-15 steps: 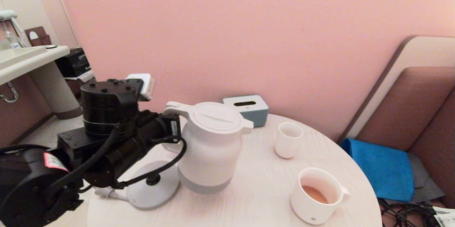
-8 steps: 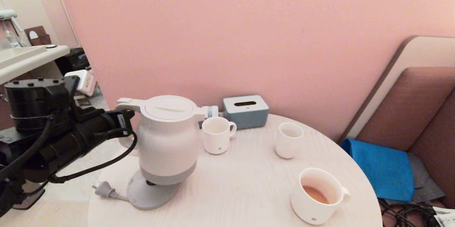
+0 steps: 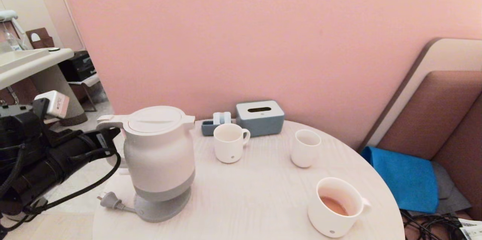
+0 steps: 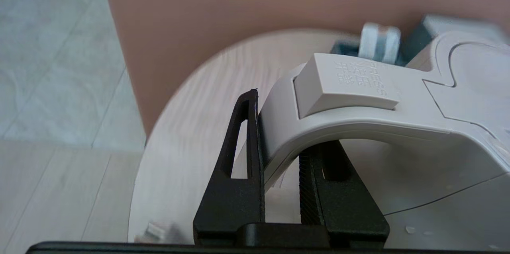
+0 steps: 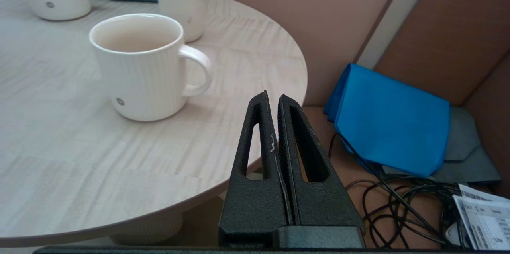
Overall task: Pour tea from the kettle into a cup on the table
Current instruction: Put down the kettle on the table
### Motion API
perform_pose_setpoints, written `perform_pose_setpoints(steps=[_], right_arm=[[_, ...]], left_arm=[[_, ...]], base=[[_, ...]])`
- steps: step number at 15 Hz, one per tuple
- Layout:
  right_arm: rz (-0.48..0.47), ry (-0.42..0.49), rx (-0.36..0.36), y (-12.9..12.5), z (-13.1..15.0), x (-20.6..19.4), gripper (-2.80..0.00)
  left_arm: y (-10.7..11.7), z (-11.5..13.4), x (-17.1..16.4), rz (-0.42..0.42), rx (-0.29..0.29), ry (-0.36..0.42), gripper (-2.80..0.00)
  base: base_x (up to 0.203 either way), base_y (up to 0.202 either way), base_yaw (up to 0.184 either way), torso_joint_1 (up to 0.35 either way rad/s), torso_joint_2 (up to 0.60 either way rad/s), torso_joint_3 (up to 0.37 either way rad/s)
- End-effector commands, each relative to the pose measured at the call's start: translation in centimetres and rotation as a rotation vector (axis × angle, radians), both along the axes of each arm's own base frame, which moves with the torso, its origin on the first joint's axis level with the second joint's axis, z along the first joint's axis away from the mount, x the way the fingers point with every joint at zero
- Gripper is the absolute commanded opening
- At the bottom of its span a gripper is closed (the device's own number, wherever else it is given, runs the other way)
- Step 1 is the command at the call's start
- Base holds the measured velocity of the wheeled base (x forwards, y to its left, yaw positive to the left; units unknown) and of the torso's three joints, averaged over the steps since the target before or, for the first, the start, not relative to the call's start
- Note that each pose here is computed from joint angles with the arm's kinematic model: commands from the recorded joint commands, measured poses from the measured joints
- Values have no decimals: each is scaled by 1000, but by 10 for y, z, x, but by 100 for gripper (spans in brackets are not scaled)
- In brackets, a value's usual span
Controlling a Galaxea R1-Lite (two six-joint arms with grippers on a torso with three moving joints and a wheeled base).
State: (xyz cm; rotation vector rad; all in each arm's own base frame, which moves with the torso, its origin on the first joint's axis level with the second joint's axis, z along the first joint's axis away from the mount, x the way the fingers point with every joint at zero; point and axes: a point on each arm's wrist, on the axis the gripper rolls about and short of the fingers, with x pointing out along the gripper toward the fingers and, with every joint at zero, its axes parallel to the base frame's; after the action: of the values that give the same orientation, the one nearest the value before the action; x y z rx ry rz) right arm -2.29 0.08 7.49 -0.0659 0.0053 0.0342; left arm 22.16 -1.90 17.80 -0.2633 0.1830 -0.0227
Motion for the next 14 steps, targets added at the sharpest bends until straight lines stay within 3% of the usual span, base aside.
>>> perform_pose_setpoints(steps=[1,14], right_arm=[[0,0,-1,0,0,0,-280],[1,0,0,0,0,0,-280]], left_arm=[[1,-13,-4,2,1,28,-280],[15,-55,-3,60,6,38,-280]], base=[[0,0,0,0,0,0],[0,0,0,0,0,0]])
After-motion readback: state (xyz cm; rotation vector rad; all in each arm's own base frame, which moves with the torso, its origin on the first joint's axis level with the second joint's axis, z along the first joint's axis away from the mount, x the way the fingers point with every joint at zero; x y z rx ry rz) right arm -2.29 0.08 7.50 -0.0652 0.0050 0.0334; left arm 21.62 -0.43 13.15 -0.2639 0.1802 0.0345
